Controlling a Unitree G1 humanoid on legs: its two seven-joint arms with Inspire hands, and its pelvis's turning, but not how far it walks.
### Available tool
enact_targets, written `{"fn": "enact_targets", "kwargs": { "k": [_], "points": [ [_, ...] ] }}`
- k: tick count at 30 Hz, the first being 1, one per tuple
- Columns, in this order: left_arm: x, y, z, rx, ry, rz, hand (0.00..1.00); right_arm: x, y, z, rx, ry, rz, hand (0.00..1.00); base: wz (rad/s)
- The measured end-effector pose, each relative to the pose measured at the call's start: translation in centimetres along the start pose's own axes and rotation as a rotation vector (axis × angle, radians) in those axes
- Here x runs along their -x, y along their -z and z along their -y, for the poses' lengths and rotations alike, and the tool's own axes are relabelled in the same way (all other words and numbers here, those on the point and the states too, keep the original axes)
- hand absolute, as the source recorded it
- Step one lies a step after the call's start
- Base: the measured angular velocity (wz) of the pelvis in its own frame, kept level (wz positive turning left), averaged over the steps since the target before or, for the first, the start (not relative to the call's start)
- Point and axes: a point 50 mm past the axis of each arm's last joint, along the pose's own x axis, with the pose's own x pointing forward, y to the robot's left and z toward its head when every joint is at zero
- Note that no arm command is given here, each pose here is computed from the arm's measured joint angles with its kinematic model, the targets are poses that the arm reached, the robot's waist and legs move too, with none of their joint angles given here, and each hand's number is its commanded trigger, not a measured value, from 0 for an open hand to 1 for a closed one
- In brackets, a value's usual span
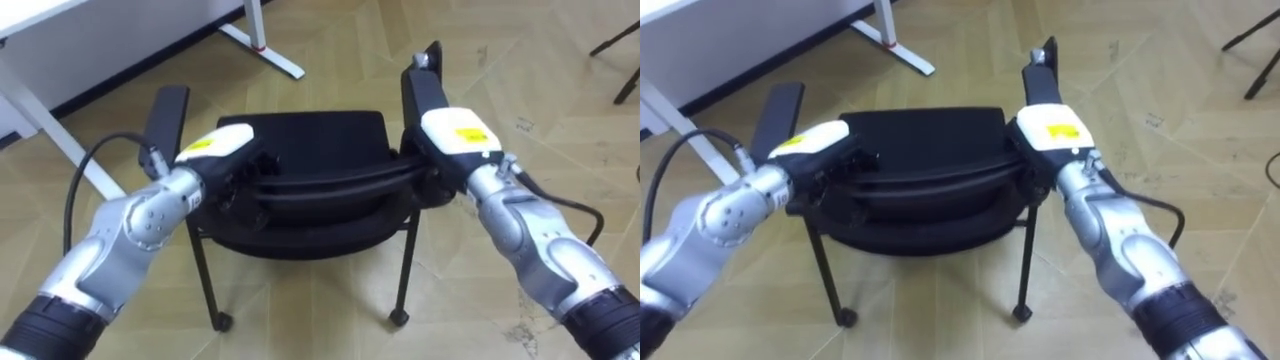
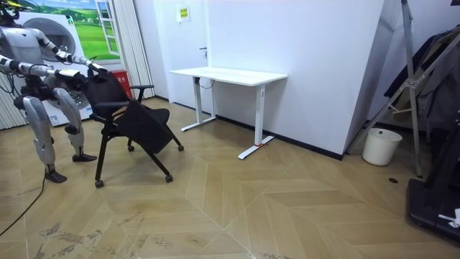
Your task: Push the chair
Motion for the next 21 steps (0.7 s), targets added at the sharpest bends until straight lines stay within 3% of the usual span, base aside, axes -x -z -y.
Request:
{"fn": "enact_targets", "kwargs": {
  "k": [5,13,21],
  "points": [
    [-0.8,0.7,-0.1,0.006,0.013,-0.028,1.00,-1.0,-0.3,-0.8,-0.010,-0.024,0.010,1.00,0.16],
    [-0.4,1.7,2.5,0.077,0.069,-0.054,1.00,0.1,0.0,-2.4,0.009,-0.064,0.045,1.00,0.21],
    [-0.2,0.9,2.1,0.053,0.063,-0.005,1.00,0.9,0.7,-2.7,-0.026,-0.014,0.030,1.00,-0.26]
  ]
}}
